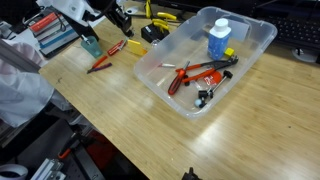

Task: Put the silver nail inside the clear container on the right

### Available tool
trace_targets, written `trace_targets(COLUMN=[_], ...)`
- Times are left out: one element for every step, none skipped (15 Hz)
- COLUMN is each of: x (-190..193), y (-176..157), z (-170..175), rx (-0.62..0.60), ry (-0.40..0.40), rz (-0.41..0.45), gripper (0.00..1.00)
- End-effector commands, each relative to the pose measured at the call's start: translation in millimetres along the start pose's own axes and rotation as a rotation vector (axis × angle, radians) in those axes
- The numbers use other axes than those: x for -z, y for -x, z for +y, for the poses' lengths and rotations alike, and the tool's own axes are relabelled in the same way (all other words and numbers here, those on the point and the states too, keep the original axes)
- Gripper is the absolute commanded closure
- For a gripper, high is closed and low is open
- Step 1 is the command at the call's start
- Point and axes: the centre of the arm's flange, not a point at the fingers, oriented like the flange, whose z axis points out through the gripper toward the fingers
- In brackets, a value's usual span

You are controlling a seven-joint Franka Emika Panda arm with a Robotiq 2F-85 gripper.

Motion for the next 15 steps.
trace_targets(x=[37, 46, 53, 55, 56, 52, 47, 40, 32, 24, 13, 2, -8, -17, -27], y=[5, 1, -1, -2, -3, -5, -5, -4, -2, -1, 1, 2, 4, 6, 8], z=[34, 50, 65, 81, 96, 110, 121, 129, 135, 138, 140, 142, 143, 144, 144], rx=[-0.022, -0.033, -0.051, -0.063, -0.080, -0.097, -0.114, -0.128, -0.142, -0.153, -0.161, -0.170, -0.177, -0.183, -0.188], ry=[0.087, 0.128, 0.168, 0.203, 0.232, 0.256, 0.275, 0.286, 0.294, 0.296, 0.295, 0.288, 0.278, 0.271, 0.263], rz=[0.173, 0.224, 0.264, 0.291, 0.309, 0.317, 0.312, 0.304, 0.288, 0.274, 0.253, 0.231, 0.211, 0.193, 0.177], gripper=[0.98, 0.98, 0.98, 0.98, 0.98, 0.98, 0.98, 0.98, 0.98, 0.98, 0.98, 0.98, 0.98, 0.98, 0.98])
